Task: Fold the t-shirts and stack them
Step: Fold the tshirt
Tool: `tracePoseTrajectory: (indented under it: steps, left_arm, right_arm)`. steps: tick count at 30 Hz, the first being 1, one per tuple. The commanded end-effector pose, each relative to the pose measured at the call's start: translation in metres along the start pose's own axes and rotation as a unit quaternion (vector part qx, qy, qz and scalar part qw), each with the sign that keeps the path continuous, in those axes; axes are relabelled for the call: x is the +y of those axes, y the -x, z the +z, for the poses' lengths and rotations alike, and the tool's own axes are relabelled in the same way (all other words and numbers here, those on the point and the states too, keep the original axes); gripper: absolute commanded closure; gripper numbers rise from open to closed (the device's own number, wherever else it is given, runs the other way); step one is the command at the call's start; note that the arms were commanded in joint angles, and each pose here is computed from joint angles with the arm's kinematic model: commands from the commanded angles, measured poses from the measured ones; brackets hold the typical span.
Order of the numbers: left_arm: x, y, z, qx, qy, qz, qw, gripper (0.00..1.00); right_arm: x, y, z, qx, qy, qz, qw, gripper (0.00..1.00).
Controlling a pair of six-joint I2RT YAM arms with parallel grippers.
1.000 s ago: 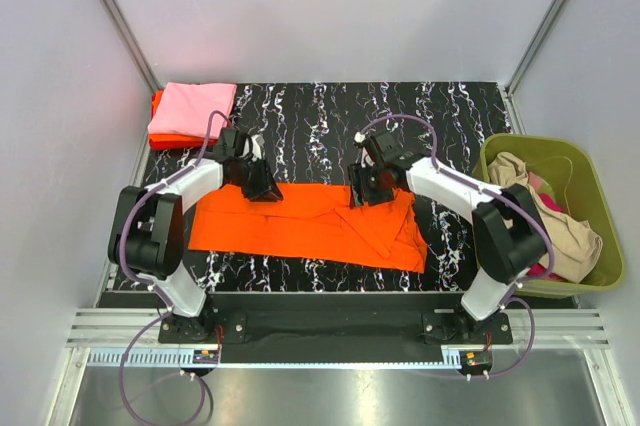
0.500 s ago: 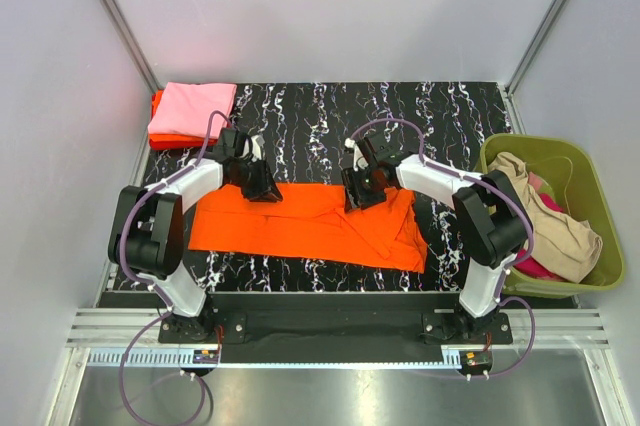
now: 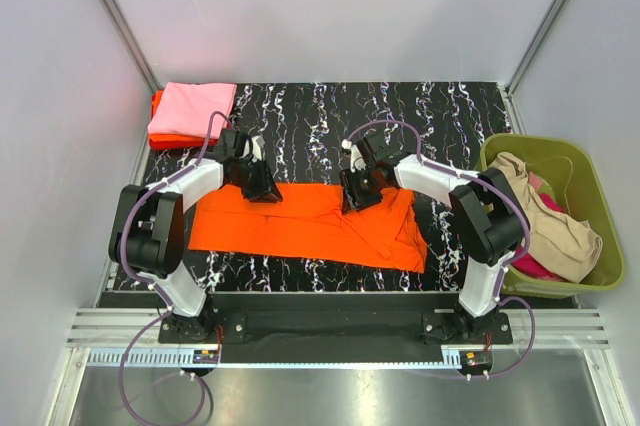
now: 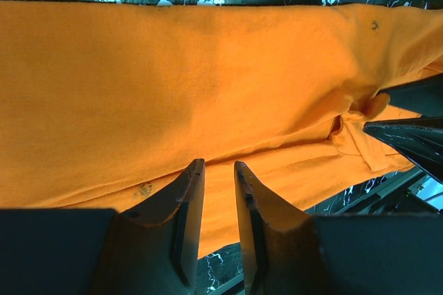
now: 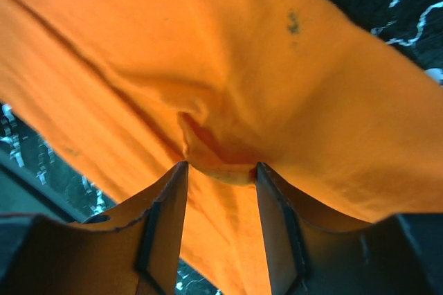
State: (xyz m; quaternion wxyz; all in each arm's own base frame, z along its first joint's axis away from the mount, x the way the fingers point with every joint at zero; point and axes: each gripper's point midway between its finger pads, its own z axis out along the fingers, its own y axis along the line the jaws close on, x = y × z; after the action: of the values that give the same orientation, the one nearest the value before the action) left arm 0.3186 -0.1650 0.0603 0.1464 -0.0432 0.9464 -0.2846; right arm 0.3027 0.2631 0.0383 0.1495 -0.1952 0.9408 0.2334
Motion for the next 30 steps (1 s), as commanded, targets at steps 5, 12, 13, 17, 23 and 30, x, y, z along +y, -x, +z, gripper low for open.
tracePoseTrajectory:
  steps: [5,12,13,17,23,30]
  left_arm:
    - [-0.004,0.009,0.001,-0.014,-0.009,0.01,1.0,0.71]
    - [-0.005,0.009,0.0,-0.017,-0.012,0.011,1.0,0.71]
    - [-0.006,0.008,0.0,-0.016,-0.015,0.01,1.0,0.71]
    - [-0.011,0.007,-0.001,-0.016,-0.025,0.011,1.0,0.71]
    - [-0.045,-0.003,-0.012,-0.016,-0.082,0.028,0.996,0.69]
    - [-0.11,-0.011,-0.018,-0.031,-0.131,0.061,0.989,0.65]
  right_arm:
    - [0.047,0.012,-0.03,-0.042,0.069,0.018,0.997,0.51]
    - [0.108,-0.021,-0.031,-0.032,0.12,0.06,0.99,0.52]
    - [0.113,-0.025,-0.029,-0.034,0.128,0.061,0.989,0.52]
    - [0.125,-0.022,-0.038,-0.054,0.14,0.083,0.985,0.54]
    - [0.093,0.003,-0.071,-0.131,0.032,0.102,0.986,0.55]
    - [0.023,0.012,-0.086,-0.134,0.004,0.131,0.982,0.62]
